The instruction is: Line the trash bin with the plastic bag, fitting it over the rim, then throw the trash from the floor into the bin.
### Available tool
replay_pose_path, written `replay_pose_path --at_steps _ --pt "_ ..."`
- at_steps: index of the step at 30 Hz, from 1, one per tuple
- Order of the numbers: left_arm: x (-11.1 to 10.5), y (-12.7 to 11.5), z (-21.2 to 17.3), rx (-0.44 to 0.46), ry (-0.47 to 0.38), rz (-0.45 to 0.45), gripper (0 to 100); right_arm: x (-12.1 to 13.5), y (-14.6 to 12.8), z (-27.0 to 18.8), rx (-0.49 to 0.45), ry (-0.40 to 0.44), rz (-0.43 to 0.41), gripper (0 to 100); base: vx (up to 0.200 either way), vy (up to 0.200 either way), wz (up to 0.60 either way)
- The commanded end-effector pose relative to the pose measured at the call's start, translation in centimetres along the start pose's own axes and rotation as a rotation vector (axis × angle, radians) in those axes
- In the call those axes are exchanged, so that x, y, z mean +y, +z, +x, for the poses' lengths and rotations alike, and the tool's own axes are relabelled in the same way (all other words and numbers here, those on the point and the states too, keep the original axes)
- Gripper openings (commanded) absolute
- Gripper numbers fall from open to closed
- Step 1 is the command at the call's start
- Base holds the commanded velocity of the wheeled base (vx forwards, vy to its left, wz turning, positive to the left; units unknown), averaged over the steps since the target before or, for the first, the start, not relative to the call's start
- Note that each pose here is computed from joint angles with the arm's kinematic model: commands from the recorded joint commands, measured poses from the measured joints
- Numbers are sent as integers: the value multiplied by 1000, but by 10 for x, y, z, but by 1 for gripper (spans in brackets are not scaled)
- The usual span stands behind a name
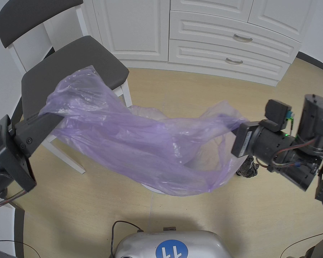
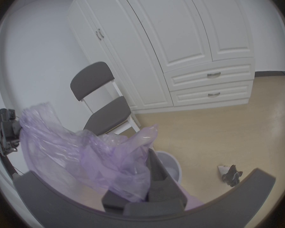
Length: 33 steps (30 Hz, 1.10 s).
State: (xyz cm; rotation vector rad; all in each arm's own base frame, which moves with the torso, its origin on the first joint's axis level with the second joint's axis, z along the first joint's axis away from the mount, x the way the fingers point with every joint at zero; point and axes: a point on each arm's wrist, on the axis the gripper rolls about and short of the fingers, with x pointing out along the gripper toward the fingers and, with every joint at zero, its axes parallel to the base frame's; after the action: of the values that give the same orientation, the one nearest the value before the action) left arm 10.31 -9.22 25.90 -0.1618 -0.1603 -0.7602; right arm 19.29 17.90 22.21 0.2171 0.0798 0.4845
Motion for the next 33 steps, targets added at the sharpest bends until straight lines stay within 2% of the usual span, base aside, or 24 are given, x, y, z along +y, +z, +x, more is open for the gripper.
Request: replay_pose_path --at_steps 1,5,9,15,18,22,24,26,27,33 --pt "1 -8 5 35 1 -1 0 -6 33 -45 -102 14 -7 0 0 0 0" --pt "1 -11 3 46 -3 5 0 -3 44 -69 -124 9 -40 0 0 0 0" --pt "0 -18 7 79 -9 7 0 9 40 -75 -119 2 -69 0 0 0 0" --pt "-12 -29 14 121 -83 -5 0 23 33 -84 -108 20 -104 0 0 0 0" --pt "-14 -36 18 153 -84 -5 0 25 29 -89 -103 2 -141 0 0 0 0" --pt "-12 -40 21 176 -39 0 0 23 25 -92 -98 -7 -182 0 0 0 0" --pt "-9 -50 25 215 48 60 0 20 21 -95 -102 -8 -221 0 0 0 0" --pt "-8 -52 26 224 63 78 0 19 20 -95 -105 -10 -227 0 0 0 0" --pt "-6 -60 27 258 114 137 0 18 16 -95 -107 -11 -254 0 0 0 0" --pt "-5 -69 29 301 150 183 0 16 5 -94 -106 -15 -326 0 0 0 0"
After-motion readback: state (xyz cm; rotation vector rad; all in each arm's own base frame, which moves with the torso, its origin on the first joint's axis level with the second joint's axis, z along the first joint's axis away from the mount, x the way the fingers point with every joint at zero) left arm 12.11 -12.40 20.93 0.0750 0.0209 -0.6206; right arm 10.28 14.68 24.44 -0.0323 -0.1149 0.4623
